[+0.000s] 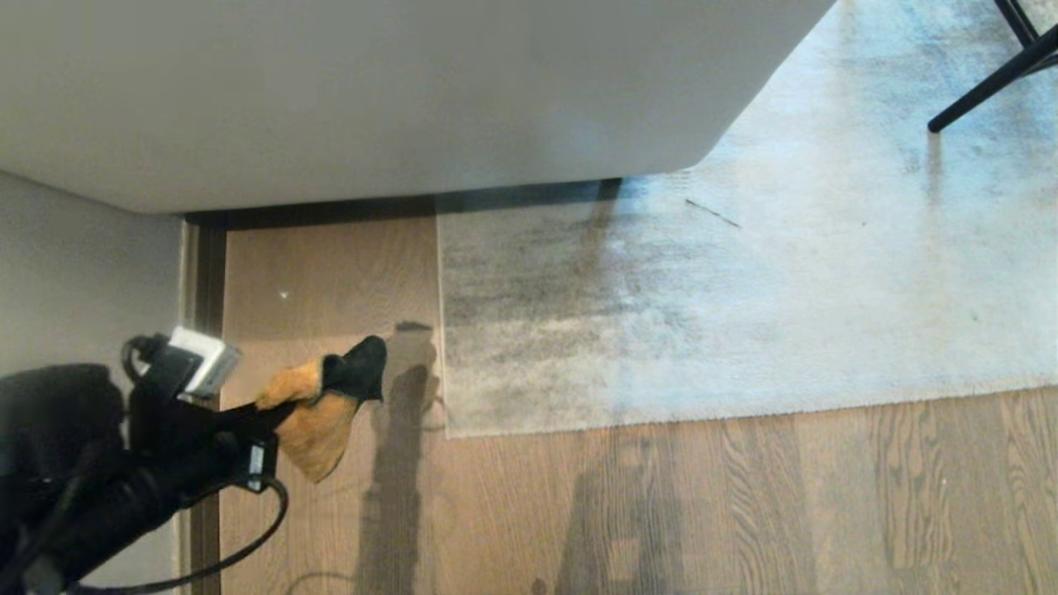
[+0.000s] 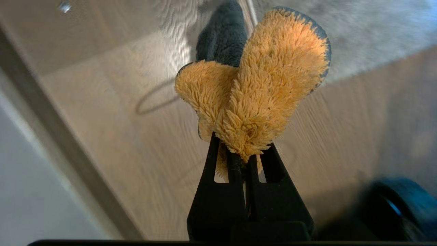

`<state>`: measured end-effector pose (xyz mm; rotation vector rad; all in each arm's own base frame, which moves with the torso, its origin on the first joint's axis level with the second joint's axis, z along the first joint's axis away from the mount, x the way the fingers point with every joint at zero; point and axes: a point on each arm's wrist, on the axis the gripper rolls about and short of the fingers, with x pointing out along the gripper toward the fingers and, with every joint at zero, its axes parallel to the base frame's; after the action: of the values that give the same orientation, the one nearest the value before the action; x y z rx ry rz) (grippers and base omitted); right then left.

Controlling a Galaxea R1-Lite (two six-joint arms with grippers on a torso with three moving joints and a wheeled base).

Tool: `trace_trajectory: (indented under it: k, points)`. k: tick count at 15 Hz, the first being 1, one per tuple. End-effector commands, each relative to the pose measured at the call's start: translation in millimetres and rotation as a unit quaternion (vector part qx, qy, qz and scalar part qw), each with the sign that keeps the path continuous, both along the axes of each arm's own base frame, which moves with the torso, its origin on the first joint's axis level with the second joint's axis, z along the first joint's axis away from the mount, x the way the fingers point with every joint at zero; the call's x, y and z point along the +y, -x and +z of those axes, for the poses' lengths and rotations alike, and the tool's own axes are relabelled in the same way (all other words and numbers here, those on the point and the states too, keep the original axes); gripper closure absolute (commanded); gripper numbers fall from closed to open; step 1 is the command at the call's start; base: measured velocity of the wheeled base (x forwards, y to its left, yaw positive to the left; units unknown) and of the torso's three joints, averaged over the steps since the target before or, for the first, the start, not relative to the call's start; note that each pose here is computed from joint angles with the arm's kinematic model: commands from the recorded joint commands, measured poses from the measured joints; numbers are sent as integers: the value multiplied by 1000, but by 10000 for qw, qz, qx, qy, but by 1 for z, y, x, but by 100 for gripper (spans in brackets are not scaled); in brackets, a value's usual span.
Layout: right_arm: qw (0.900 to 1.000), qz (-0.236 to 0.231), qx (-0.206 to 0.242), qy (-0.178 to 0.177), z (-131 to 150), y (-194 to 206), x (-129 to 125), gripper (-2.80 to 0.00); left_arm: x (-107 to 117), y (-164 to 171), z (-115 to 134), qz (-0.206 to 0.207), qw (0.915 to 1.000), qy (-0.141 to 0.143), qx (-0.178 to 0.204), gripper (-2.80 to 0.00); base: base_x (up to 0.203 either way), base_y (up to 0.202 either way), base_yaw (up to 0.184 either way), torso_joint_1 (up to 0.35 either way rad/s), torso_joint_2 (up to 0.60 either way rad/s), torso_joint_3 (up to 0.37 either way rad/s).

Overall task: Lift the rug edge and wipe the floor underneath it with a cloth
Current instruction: Put down the rag

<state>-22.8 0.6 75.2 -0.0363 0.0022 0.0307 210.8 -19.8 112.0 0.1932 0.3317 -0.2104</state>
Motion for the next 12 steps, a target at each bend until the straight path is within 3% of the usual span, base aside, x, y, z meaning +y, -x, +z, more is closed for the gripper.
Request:
trace_trajectory:
  k: [1, 4, 7, 8, 12]
  points:
    - [10000, 2, 2, 2, 0, 0, 0, 0, -2, -43, -48, 22, 10000, -14, 79, 0, 0, 0, 0, 0, 0, 0]
    - [10000, 0, 6, 2, 0, 0, 0, 0, 6, -72, -66, 94, 9988, 13, -477, 0, 0, 0, 0, 0, 0, 0]
    - [10000, 0, 9, 2, 0, 0, 0, 0, 14, -91, -70, 174, 9976, 5, -677, 0, 0, 0, 0, 0, 0, 0]
    - [10000, 2, 9, 2, 0, 0, 0, 0, 15, -92, -73, 188, 9977, -1, -654, -280, 0, 0, 0, 0, 0, 0]
    - [10000, 0, 9, 2, 0, 0, 0, 0, 24, -90, -73, 241, 9976, -83, -642, -280, 0, 0, 0, 0, 0, 0]
